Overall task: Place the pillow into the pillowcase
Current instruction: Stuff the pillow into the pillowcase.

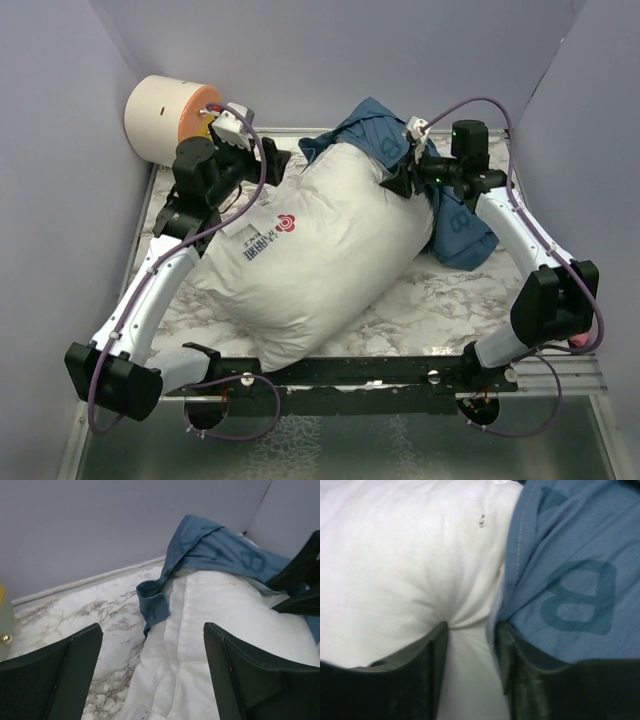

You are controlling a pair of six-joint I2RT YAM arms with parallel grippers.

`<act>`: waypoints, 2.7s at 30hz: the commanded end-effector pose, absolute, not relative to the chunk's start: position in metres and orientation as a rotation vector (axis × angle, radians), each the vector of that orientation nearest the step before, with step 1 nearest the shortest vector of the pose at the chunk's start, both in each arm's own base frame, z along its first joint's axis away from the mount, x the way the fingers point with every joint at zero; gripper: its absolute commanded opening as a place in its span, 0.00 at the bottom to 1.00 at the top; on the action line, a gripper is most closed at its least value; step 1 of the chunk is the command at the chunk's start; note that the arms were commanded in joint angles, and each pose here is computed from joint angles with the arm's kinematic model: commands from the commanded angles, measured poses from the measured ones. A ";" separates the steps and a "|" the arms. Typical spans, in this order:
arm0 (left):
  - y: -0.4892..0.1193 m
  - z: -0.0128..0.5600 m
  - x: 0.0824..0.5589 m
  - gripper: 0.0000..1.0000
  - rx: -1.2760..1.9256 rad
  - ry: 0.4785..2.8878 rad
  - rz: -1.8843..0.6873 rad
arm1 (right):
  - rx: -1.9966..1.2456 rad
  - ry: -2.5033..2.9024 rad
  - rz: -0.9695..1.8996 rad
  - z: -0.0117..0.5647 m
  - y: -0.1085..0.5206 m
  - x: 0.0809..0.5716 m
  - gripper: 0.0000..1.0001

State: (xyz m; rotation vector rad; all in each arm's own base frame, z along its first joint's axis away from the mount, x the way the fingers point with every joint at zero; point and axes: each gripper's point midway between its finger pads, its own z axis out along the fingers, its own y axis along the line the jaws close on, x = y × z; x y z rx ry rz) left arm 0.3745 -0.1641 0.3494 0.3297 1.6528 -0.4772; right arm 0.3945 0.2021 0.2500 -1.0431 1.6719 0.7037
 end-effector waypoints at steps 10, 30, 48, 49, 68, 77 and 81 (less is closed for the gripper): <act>-0.334 0.297 0.212 0.85 0.986 1.620 -0.318 | -0.962 1.434 0.989 0.307 0.144 0.296 0.77; -0.359 0.190 0.306 0.96 1.272 1.667 0.450 | -0.469 1.870 0.656 0.207 0.027 0.377 0.75; -0.329 0.136 0.324 0.00 1.420 1.792 0.256 | -0.602 2.027 0.372 0.158 0.046 0.407 0.01; -0.328 0.136 0.321 0.00 1.431 1.783 0.239 | -0.596 2.003 0.359 0.167 0.045 0.407 0.01; -0.310 0.166 0.254 0.00 1.636 1.478 -0.057 | -0.628 1.842 0.090 0.266 -0.016 0.411 0.65; -0.311 0.158 0.249 0.00 1.661 1.502 -0.086 | -1.016 1.635 0.624 0.272 0.132 0.342 0.69; -0.316 0.154 0.244 0.00 1.668 1.494 -0.134 | -0.968 1.790 0.501 0.225 0.124 0.360 0.63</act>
